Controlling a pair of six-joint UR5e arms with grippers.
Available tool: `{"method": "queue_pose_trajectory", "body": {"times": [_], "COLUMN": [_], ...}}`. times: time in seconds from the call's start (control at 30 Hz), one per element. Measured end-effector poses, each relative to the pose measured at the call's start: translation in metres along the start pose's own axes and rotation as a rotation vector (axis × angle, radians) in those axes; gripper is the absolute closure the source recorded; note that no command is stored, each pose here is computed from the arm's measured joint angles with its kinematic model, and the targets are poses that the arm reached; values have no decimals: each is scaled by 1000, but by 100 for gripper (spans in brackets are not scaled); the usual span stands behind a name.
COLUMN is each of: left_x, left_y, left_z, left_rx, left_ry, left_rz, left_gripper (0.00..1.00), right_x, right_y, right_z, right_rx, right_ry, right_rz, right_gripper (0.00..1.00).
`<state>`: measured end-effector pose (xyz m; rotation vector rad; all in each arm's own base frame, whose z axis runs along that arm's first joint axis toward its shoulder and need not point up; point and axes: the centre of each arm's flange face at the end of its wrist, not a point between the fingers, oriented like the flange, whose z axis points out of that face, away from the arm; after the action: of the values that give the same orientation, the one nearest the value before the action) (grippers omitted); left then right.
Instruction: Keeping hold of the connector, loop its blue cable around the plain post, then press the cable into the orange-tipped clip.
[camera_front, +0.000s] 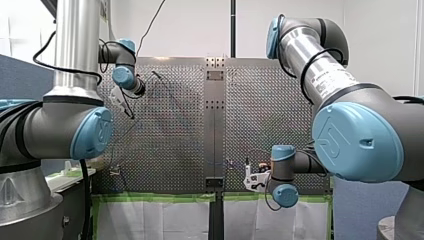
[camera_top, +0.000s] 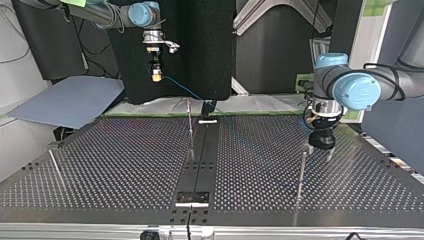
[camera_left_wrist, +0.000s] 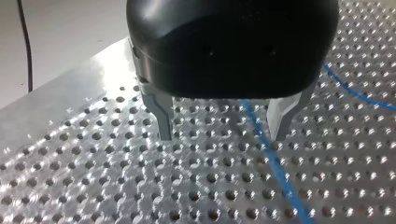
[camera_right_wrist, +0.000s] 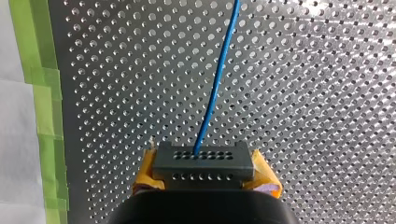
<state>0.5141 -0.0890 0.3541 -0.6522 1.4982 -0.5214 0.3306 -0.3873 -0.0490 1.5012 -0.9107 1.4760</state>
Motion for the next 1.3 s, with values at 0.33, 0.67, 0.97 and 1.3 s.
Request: {"method": "queue_pose_trajectory", "body": {"times": [0.33, 0.67, 0.97, 1.3], "left_x": [7, -21, -75, -101], "left_y": [-5, -23, -75, -127], "left_z": [-43, -75, -99, -127], "left_rx": [35, 14, 52, 102], "left_ry": [37, -9, -98, -125], "left_rz": [40, 86, 180, 263], "left_gripper": [0, 0, 0, 0], "right_x": [0, 0, 0, 1], "right_y": [0, 0, 0, 0], "right_z": [0, 0, 0, 1], "right_rx": [0, 0, -1, 0], "right_ry": [0, 3, 4, 9], "right_rz": [0, 7, 15, 26], "right_gripper": [100, 100, 100, 100]}}
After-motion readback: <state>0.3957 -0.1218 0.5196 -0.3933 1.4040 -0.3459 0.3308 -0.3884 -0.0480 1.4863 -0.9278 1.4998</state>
